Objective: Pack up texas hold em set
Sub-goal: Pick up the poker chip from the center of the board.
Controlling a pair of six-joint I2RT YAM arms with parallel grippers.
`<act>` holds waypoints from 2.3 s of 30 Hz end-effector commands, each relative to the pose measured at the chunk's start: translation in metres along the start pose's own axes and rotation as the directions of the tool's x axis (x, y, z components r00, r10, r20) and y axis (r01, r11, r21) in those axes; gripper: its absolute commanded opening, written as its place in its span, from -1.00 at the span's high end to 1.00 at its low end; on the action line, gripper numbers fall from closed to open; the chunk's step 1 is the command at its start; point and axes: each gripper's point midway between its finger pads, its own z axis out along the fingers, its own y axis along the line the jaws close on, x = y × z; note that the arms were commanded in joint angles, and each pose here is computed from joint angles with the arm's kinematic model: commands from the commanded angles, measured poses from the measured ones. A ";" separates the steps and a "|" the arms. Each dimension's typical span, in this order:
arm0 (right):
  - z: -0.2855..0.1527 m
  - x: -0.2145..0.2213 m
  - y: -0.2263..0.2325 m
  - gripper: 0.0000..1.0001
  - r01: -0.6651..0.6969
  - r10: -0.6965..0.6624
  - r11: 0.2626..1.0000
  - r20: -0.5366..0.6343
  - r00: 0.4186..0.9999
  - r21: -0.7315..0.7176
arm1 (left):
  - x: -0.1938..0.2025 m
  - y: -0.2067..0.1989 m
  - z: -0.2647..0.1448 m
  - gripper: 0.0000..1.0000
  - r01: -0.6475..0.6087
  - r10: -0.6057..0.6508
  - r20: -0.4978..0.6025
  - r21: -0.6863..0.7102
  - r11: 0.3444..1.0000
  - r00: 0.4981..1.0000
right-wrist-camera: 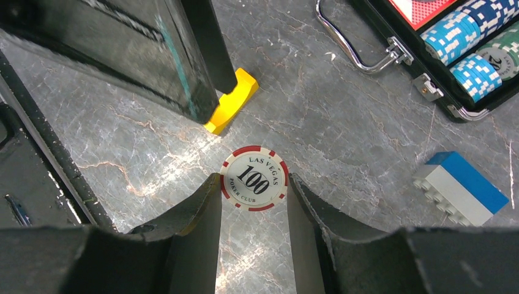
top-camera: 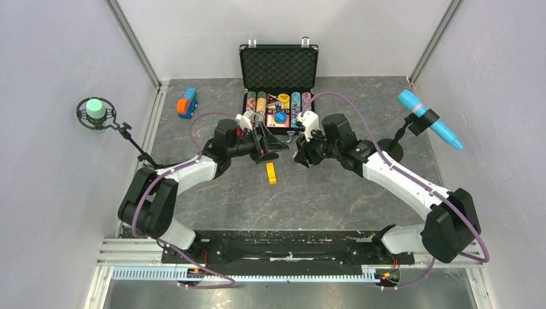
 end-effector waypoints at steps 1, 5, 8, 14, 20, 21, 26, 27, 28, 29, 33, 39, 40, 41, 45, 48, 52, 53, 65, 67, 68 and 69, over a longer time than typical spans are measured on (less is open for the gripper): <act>-0.006 -0.027 0.010 0.35 0.058 -0.054 0.998 0.098 0.994 -0.035 | 0.001 -0.026 0.007 -0.84 -0.009 0.012 -0.030 0.101 0.995 0.999; -0.006 -0.027 0.010 0.35 0.060 -0.056 0.998 0.106 0.993 -0.037 | 0.004 -0.028 0.009 -0.66 -0.006 0.010 -0.036 0.114 0.993 0.999; -0.004 -0.025 0.012 0.35 0.059 -0.055 0.997 0.100 0.993 -0.047 | 0.005 -0.032 0.012 -0.56 -0.003 0.009 -0.042 0.131 0.991 0.999; -0.003 -0.024 0.014 0.35 0.064 -0.058 0.997 0.099 0.993 -0.054 | 0.009 -0.038 0.016 -0.40 -0.007 0.016 -0.058 0.153 0.988 0.998; -0.004 -0.021 0.012 0.35 0.066 -0.062 0.997 0.095 0.994 -0.041 | 0.016 -0.042 0.021 -0.28 -0.007 0.022 -0.085 0.171 0.985 0.996; -0.004 -0.021 0.011 0.35 0.067 -0.063 0.997 0.097 0.993 -0.036 | 0.017 -0.043 0.021 -0.27 -0.008 0.023 -0.088 0.172 0.985 0.996; -0.004 -0.019 0.010 0.35 0.069 -0.066 0.997 0.094 0.993 -0.026 | 0.020 -0.046 0.024 -0.11 -0.009 0.027 -0.100 0.179 0.984 0.995; -0.004 -0.019 0.010 0.35 0.068 -0.065 0.997 0.092 0.994 -0.025 | 0.021 -0.046 0.024 -0.08 -0.009 0.028 -0.101 0.180 0.984 0.994; -0.004 -0.018 0.010 0.35 0.068 -0.065 0.997 0.092 0.994 -0.024 | 0.021 -0.047 0.024 -0.04 -0.010 0.029 -0.103 0.182 0.983 0.994; -0.004 -0.018 0.010 0.35 0.068 -0.066 0.997 0.092 0.994 -0.023 | 0.022 -0.048 0.024 -0.02 -0.012 0.032 -0.105 0.185 0.983 0.994; -0.003 -0.017 0.009 0.35 0.065 -0.063 0.998 0.089 0.994 -0.021 | 0.023 -0.049 0.024 0.09 -0.012 0.034 -0.110 0.188 0.982 0.993; -0.006 -0.021 0.005 0.35 0.065 -0.065 0.998 0.102 0.993 0.008 | 0.025 -0.048 0.025 0.17 -0.010 0.032 -0.117 0.187 0.982 0.993; -0.007 -0.022 0.003 0.35 0.065 -0.066 0.998 0.106 0.992 0.019 | 0.025 -0.049 0.025 0.18 -0.012 0.034 -0.117 0.189 0.982 0.993; -0.007 -0.022 0.003 0.35 0.064 -0.067 0.998 0.106 0.992 0.024 | 0.025 -0.049 0.025 0.18 -0.011 0.034 -0.118 0.189 0.982 0.992; -0.007 -0.021 -0.002 0.34 0.060 -0.064 0.997 0.103 0.993 0.046 | 0.026 -0.049 0.025 0.19 -0.011 0.035 -0.122 0.190 0.982 0.992; -0.007 -0.022 -0.001 0.34 0.059 -0.064 0.997 0.108 0.992 0.045 | 0.026 -0.050 0.025 0.19 -0.013 0.037 -0.122 0.193 0.981 0.992; -0.008 -0.026 -0.001 0.35 0.060 -0.065 0.997 0.121 0.991 0.044 | 0.027 -0.050 0.026 0.21 -0.011 0.035 -0.126 0.192 0.981 0.991; -0.008 -0.026 0.000 0.34 0.060 -0.064 0.997 0.122 0.990 0.042 | 0.027 -0.050 0.026 0.22 -0.012 0.037 -0.126 0.193 0.981 0.991; -0.010 -0.032 0.014 0.34 0.082 -0.075 0.996 0.176 0.982 -0.032 | 0.028 -0.050 0.027 0.29 -0.011 0.038 -0.134 0.195 0.981 0.990; -0.010 -0.032 0.014 0.34 0.084 -0.077 0.996 0.179 0.981 -0.030 | 0.028 -0.049 0.027 0.32 -0.009 0.036 -0.135 0.194 0.981 0.990; -0.011 -0.032 0.014 0.34 0.084 -0.078 0.996 0.180 0.981 -0.027 | 0.028 -0.049 0.028 0.34 -0.008 0.035 -0.136 0.193 0.981 0.990; -0.011 -0.032 0.013 0.34 0.084 -0.078 0.996 0.179 0.981 -0.024 | 0.028 -0.049 0.028 0.36 -0.009 0.036 -0.136 0.194 0.981 0.990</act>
